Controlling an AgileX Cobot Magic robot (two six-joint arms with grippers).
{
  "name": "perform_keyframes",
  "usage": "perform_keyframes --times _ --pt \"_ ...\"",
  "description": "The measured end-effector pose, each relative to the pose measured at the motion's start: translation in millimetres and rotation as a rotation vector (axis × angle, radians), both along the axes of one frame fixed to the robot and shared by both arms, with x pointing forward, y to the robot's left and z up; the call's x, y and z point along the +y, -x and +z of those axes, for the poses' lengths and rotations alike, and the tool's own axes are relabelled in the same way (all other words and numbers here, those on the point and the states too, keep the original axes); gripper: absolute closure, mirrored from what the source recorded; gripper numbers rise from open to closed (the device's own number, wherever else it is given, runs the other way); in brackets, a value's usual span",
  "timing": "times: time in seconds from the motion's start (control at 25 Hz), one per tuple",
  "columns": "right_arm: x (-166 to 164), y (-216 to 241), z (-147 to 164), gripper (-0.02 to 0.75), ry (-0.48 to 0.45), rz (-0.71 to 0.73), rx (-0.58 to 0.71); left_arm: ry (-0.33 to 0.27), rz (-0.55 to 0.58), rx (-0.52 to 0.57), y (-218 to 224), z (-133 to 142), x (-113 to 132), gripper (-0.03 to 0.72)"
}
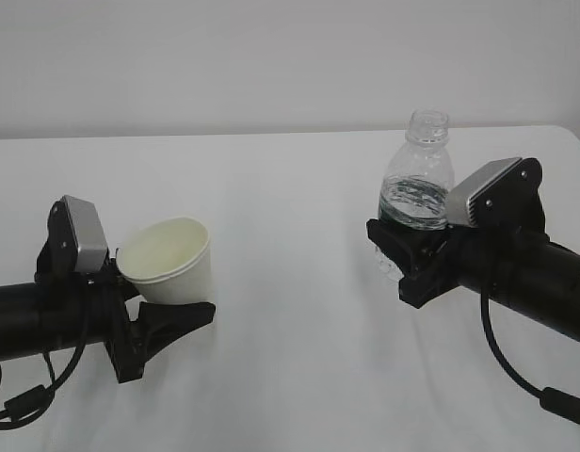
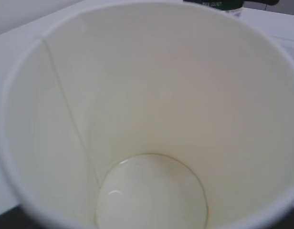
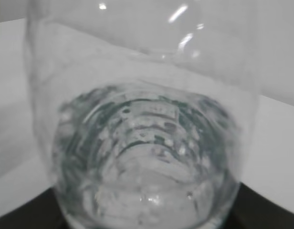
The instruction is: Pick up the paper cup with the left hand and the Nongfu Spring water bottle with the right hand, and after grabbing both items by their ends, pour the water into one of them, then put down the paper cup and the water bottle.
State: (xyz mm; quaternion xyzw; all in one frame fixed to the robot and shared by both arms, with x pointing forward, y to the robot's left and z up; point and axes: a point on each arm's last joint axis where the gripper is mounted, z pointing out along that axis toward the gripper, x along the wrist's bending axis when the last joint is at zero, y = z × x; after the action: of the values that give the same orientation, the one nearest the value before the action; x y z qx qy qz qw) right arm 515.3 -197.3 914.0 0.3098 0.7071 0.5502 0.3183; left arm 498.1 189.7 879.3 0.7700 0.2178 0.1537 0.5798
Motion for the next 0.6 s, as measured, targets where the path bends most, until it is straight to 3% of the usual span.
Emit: perform_keyframes --times 0.6 --pt "5.6 5.0 -1.2 0.325 0.03 0.09 -0.007 -0.016 -0.082 -0.008 6.1 0.5 -3.1 0.223"
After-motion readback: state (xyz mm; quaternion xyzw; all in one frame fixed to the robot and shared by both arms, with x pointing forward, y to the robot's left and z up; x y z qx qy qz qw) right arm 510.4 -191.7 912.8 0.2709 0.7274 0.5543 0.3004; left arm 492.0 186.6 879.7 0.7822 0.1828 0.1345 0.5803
